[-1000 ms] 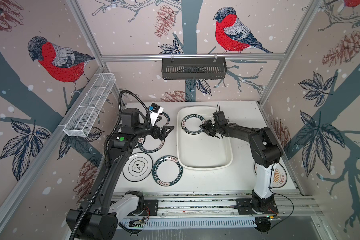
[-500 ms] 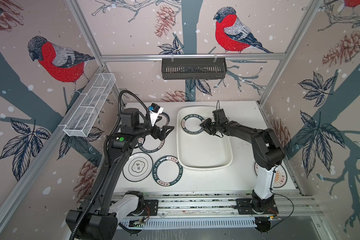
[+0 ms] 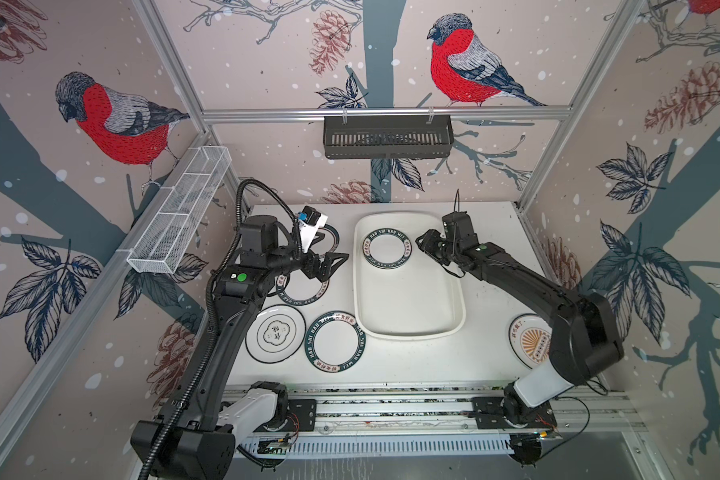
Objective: Place the plates into the plastic bin on the countertop
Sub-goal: 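Open the right gripper and raise it out of the bin, then move the right gripper toward the orange sunburst plate nearer the robot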
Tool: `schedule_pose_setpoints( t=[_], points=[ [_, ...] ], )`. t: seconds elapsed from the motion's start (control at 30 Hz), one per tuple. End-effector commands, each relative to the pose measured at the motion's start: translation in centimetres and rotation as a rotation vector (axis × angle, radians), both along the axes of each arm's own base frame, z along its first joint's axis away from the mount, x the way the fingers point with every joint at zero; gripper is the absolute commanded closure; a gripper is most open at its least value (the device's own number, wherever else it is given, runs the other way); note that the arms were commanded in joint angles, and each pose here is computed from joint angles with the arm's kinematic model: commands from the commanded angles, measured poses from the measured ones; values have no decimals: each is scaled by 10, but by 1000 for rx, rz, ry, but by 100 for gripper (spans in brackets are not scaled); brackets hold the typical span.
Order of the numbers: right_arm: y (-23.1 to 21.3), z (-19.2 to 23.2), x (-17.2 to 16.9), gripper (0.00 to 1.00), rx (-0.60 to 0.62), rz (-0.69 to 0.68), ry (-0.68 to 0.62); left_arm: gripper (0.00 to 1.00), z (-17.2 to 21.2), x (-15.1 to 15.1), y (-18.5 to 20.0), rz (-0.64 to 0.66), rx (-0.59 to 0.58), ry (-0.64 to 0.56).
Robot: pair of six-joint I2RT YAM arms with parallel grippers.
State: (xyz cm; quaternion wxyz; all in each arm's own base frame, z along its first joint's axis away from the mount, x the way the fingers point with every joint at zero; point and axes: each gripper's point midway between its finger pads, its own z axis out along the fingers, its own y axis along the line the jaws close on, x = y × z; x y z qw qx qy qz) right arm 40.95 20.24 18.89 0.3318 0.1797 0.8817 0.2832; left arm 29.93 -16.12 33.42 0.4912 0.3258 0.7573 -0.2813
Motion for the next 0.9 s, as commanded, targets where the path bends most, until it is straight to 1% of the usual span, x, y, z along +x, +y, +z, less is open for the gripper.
schedule_pose_setpoints(
  t=[0.0,0.07,0.2,0.27,0.37,0.4,0.47,0.5,0.53,0.6,0.73,0.87],
  points=[
    [-56,-9,-10,47,-177,-147,11,2,1,-1,-3,-28,8,-6],
    [-81,-14,-18,46,-204,-215,42,2,0,0,-4,-32,6,-3],
    [-129,-26,-34,45,-216,-347,84,2,0,3,-5,-35,0,3],
    [-152,-33,-46,38,-238,-425,119,1,0,4,-5,-32,1,4],
    [-184,-43,-66,33,-295,-526,169,2,-2,6,-4,-27,7,9],
    [-194,-46,-73,28,-317,-560,181,2,-3,6,-4,-26,9,9],
    [-211,-50,-88,26,-340,-621,201,2,-3,6,-4,-26,12,12],
    [-220,-49,-96,7,-344,-660,197,2,-4,7,-4,-26,14,15],
    [-227,-50,-103,0,-353,-693,203,2,-5,7,-4,-26,14,16],
    [-242,-55,-118,0,-359,-760,213,2,-6,7,-5,-28,13,19],
    [-261,-62,-143,0,-333,-836,211,2,-5,8,-6,-30,11,16],
    [-285,-66,-173,1,-322,-955,225,2,-3,7,-7,-36,7,11]
  ],
)
